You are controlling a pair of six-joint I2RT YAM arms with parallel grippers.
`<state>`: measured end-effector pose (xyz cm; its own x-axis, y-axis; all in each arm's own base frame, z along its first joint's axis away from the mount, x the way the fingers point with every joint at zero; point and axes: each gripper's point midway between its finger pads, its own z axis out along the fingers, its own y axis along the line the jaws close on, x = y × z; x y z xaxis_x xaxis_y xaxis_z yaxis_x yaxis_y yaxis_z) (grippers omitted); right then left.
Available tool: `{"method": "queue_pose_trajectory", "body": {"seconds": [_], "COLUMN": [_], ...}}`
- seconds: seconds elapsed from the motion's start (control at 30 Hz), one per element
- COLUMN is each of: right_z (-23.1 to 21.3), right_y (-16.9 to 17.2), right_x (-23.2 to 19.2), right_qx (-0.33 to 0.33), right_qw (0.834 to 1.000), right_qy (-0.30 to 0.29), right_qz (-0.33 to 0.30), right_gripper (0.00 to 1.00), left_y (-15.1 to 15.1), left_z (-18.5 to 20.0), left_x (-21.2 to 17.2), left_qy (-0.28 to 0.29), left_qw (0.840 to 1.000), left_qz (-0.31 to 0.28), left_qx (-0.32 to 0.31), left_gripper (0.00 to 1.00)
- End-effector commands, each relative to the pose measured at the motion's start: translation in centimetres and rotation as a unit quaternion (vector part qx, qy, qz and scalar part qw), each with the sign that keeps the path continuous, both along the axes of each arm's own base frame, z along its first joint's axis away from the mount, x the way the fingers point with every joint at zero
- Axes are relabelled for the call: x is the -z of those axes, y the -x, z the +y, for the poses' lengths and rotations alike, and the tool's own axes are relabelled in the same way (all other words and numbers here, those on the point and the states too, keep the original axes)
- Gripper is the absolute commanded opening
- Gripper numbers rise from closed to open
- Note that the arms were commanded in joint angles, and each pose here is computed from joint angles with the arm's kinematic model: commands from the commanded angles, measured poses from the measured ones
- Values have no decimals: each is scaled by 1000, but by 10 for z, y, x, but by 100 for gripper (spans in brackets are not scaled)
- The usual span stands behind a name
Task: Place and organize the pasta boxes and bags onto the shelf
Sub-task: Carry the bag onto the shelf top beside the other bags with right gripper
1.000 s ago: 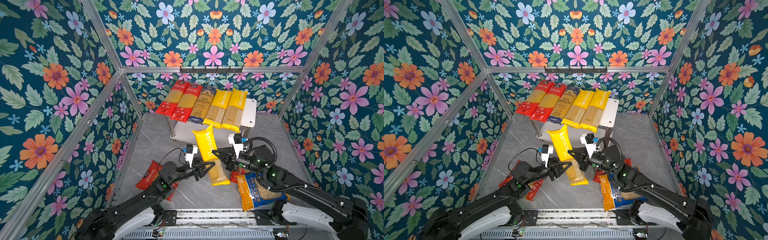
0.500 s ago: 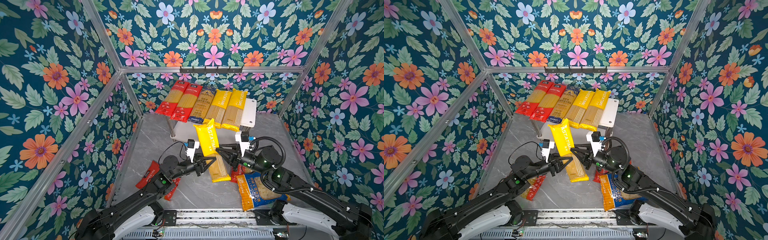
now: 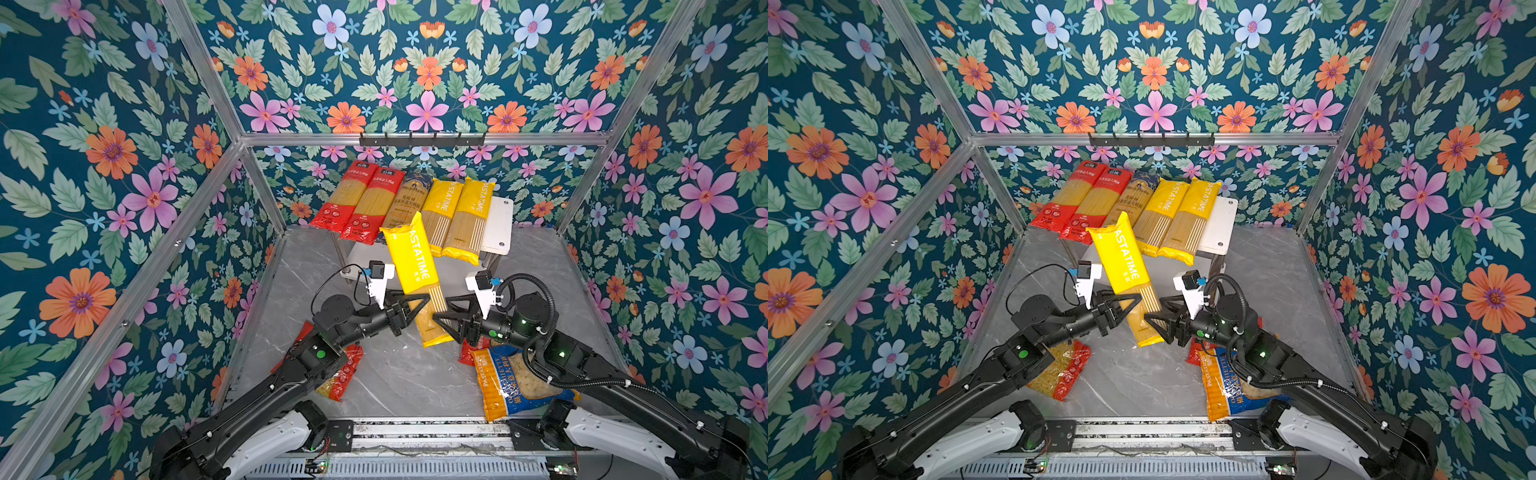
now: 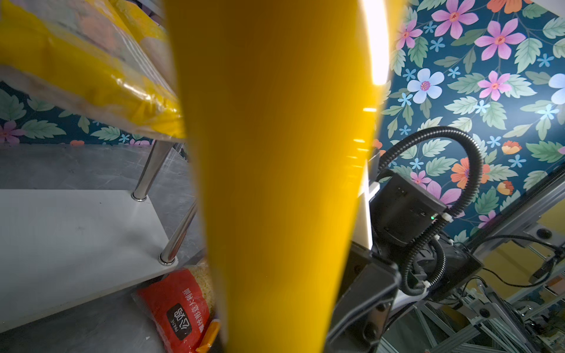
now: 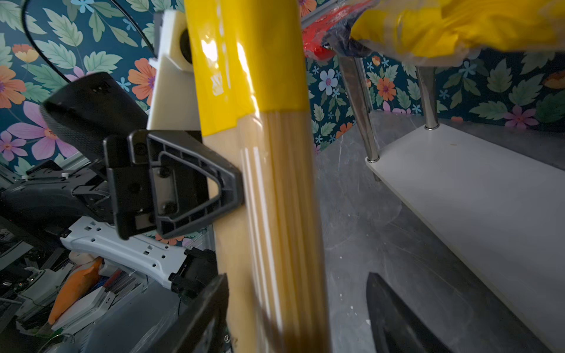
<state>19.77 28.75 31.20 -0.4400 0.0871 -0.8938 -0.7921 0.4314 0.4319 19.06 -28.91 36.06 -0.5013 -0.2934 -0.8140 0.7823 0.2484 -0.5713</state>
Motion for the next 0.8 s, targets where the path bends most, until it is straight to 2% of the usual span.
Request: {"method": "queue_pose_trajectory", "body": {"seconds": [0.0,0.1,0.23,0.6,0.77], "right_z": [2,6,11,11,9], "right_y": [5,8,11,5,2], "right_x": [6,0,-11,-27,-41], "right_qx": [-14,-27,-46,-30,-21], "right_qw": [1000,1000,998,997,997], "right_qy": [2,-9,-31,-67,-72], "right_qz": [16,14,12,3,-8], "right_gripper": [73,71,62,21,9], "left_y": [1,-2,-10,-20,-20], "left_z": [3,3,2,6,8], "left_x": [-36,-40,-39,-33,-34], "left_qy": [40,41,42,38,37], "left_qw": [998,998,998,998,998], "left_qz": [-52,-54,-48,-35,-33], "left_qx": [-3,-9,-18,-34,-37], "left_gripper": [14,14,15,29,40]}}
